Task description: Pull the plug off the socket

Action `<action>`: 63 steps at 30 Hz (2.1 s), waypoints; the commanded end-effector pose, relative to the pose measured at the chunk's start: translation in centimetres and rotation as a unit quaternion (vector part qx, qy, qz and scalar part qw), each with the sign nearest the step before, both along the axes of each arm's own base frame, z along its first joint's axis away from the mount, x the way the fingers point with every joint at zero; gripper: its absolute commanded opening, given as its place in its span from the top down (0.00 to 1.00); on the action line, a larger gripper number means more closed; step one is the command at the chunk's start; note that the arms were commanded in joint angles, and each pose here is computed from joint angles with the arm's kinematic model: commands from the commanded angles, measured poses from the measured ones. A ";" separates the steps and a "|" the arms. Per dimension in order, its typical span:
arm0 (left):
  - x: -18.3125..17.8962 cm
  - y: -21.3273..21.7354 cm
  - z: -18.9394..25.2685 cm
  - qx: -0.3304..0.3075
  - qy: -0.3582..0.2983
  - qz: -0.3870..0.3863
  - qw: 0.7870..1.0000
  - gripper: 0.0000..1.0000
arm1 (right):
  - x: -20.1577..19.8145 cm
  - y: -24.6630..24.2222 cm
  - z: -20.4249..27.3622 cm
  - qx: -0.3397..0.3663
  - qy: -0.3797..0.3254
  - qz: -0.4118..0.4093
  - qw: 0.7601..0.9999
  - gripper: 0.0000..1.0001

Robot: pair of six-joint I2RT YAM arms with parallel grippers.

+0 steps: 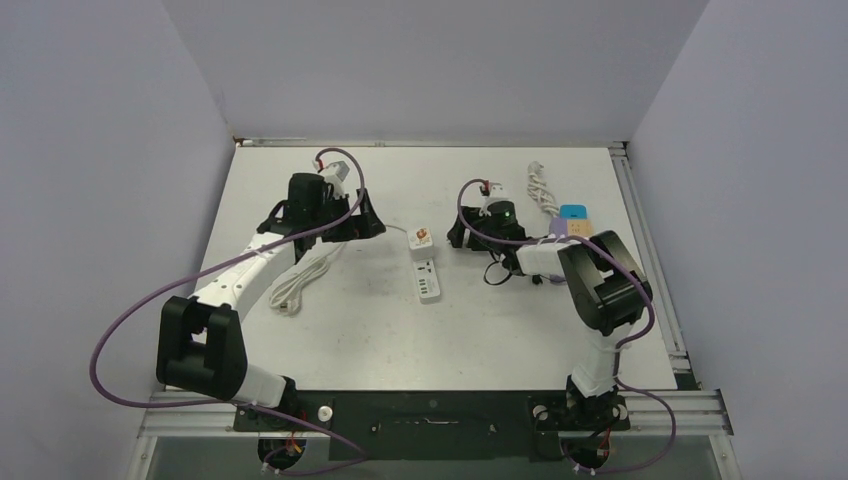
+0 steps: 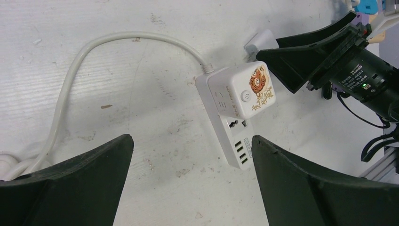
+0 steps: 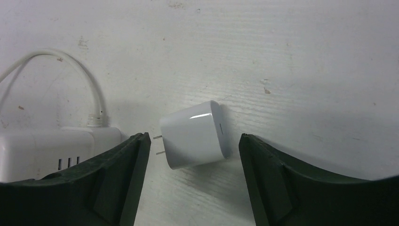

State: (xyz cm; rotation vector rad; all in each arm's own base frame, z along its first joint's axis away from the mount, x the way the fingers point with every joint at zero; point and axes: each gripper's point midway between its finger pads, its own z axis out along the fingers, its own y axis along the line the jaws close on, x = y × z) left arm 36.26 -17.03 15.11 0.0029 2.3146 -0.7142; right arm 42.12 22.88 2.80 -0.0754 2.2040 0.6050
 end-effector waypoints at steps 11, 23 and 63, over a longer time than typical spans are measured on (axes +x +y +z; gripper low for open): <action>0.9 0.4 2.7 -0.003 -0.053 0.023 0.998 0.06 | -1.9 2.6 10.4 -0.052 -0.147 0.007 0.988 0.02; 1.1 2.1 2.8 0.026 -0.063 0.059 0.996 0.06 | -3.5 8.4 8.3 -0.191 -0.143 0.024 0.971 0.08; -1.5 -7.2 -3.1 -0.085 0.051 -0.055 0.994 0.04 | -2.3 6.4 6.3 -0.008 -0.059 -0.003 0.998 0.95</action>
